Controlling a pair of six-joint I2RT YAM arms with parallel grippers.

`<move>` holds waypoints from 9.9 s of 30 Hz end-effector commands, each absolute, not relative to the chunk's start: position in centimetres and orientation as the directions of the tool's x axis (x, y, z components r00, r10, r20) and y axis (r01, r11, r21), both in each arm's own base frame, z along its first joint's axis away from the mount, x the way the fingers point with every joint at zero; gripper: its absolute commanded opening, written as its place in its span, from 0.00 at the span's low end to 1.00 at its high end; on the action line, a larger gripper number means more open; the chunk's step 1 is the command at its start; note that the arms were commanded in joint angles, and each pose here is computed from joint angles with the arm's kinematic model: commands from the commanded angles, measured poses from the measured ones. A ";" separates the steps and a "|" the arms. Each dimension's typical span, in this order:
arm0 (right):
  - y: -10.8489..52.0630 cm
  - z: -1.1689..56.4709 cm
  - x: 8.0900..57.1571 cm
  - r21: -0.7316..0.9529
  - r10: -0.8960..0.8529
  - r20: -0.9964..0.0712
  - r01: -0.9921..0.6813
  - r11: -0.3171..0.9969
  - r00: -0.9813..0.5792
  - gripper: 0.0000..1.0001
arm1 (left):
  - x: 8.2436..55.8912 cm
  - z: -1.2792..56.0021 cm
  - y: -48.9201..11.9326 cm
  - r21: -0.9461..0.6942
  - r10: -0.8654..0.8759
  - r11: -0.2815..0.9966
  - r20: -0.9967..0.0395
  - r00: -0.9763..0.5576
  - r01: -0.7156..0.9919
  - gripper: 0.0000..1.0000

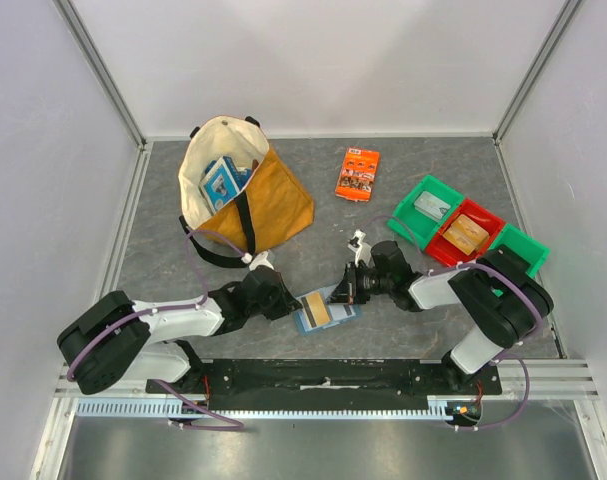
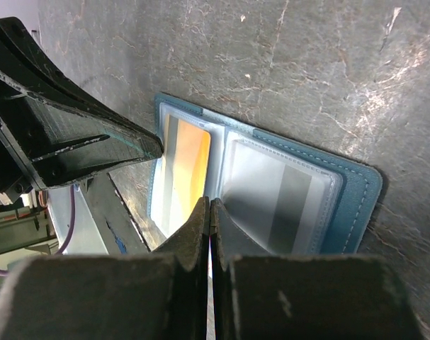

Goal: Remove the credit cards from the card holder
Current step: Remove the credit card from the card holder.

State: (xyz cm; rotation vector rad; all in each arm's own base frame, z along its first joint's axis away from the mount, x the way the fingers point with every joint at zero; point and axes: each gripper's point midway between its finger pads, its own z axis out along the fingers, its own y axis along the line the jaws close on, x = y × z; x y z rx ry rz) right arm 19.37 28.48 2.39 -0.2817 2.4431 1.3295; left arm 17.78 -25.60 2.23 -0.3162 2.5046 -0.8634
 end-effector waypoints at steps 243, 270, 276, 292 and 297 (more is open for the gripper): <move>23.5 2.5 21.5 0.805 0.094 -0.362 -0.261 0.532 -0.927 0.21 | 16.5 0.0 -30.7 -0.548 -0.064 0.831 -0.262 -0.963 0.094 0.02; 20.6 2.5 22.4 0.775 0.142 -0.377 -0.228 0.589 -0.915 0.00 | 16.1 -1.2 -30.3 -0.537 -0.074 0.841 -0.241 -0.968 0.070 0.02; 19.3 4.2 23.2 0.711 0.150 -0.456 -0.258 0.655 -0.877 0.00 | 16.2 -0.9 -30.3 -0.541 -0.077 0.838 -0.248 -0.966 0.072 0.02; 18.0 18.7 24.2 0.263 0.028 -0.918 -0.554 0.790 -0.396 0.00 | 19.7 14.2 -28.4 -0.708 -0.270 0.691 -0.442 -0.855 0.148 0.85; 20.7 20.7 23.7 0.097 -0.096 -0.959 -0.627 0.773 -0.266 0.00 | 19.9 20.8 -27.1 -0.762 -0.358 0.621 -0.487 -0.797 0.187 0.89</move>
